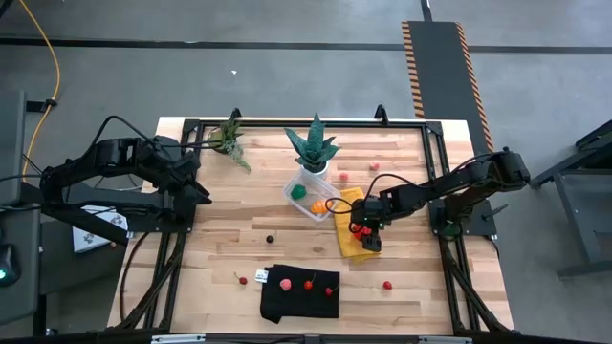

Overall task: Pick and placing Produce into tupperware
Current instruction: Put the red apple into the transparent container

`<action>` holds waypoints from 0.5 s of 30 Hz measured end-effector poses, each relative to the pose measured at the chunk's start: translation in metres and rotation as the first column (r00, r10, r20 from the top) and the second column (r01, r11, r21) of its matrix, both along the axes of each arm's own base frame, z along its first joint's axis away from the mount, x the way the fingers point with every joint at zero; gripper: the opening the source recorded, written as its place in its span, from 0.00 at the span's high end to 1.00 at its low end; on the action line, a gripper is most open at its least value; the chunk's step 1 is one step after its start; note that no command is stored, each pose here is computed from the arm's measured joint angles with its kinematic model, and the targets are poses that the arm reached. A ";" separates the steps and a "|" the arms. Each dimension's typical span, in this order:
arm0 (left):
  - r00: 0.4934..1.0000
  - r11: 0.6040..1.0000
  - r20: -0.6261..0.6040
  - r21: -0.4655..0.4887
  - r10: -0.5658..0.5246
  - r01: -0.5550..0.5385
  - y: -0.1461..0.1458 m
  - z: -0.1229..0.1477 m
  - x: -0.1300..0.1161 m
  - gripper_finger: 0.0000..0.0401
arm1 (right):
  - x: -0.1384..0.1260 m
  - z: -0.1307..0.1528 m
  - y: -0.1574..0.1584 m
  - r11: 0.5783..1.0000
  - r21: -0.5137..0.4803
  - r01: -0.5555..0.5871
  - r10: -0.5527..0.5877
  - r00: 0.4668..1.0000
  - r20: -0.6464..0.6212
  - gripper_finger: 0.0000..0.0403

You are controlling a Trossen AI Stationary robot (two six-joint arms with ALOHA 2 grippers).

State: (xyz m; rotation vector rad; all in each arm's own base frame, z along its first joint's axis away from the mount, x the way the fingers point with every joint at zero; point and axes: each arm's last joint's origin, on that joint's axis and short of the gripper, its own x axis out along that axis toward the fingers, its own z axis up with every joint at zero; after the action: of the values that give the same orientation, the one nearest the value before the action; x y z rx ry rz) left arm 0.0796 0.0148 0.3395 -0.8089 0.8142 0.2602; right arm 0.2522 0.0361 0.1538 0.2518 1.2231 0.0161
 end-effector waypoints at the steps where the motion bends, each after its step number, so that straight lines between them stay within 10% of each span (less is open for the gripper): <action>1: 1.000 1.000 0.000 0.000 0.000 0.000 0.000 0.000 0.000 0.58 | 0.000 0.000 0.000 1.000 0.000 0.000 0.000 1.000 0.000 0.30; 15: 1.000 1.000 0.003 0.001 0.001 -0.001 0.000 0.000 0.000 0.58 | 0.002 0.002 0.000 1.000 0.003 0.011 -0.011 1.000 0.009 0.33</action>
State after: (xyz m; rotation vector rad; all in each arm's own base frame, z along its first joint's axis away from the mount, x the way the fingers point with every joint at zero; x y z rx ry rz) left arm 0.0798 0.0149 0.3397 -0.8086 0.8113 0.2600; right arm 0.2538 0.0363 0.1553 0.2605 1.2125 0.0099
